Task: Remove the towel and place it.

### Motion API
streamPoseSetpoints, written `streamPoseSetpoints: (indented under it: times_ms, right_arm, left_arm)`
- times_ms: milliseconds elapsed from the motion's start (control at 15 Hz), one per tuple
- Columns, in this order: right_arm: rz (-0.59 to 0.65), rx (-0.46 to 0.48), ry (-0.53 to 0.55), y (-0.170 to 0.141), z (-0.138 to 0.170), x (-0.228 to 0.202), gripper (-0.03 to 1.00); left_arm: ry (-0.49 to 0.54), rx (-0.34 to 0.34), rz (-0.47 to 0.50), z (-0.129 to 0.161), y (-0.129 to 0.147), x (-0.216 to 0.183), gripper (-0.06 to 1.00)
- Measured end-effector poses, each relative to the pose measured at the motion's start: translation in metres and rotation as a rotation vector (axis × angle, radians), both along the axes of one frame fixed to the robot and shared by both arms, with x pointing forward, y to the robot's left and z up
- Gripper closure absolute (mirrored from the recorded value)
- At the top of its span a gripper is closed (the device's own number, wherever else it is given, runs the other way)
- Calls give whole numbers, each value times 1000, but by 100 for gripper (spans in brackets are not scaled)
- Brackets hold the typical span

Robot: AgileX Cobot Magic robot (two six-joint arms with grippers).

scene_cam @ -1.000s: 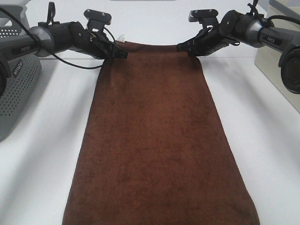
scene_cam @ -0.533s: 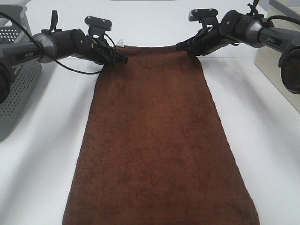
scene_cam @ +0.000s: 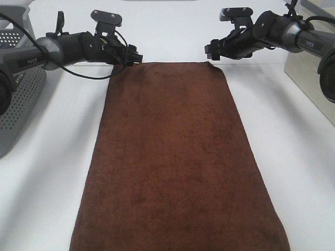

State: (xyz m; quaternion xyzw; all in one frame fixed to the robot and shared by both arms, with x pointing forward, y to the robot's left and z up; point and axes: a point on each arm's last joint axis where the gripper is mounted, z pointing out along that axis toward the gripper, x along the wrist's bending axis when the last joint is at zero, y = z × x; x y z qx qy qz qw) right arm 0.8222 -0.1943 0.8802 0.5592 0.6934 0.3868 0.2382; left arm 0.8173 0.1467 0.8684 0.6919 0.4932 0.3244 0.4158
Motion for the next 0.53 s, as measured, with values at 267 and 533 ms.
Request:
streamPoseSetpoints:
  times_ms: [267, 533]
  right_arm:
    - [-6, 3, 0, -3, 0, 1, 21]
    - [-9, 35, -22, -1, -6, 2, 21]
  left_arm:
    - [-2, 0, 0, 0, 0, 0, 27]
    - [5, -13, 5, 0, 0, 0, 27]
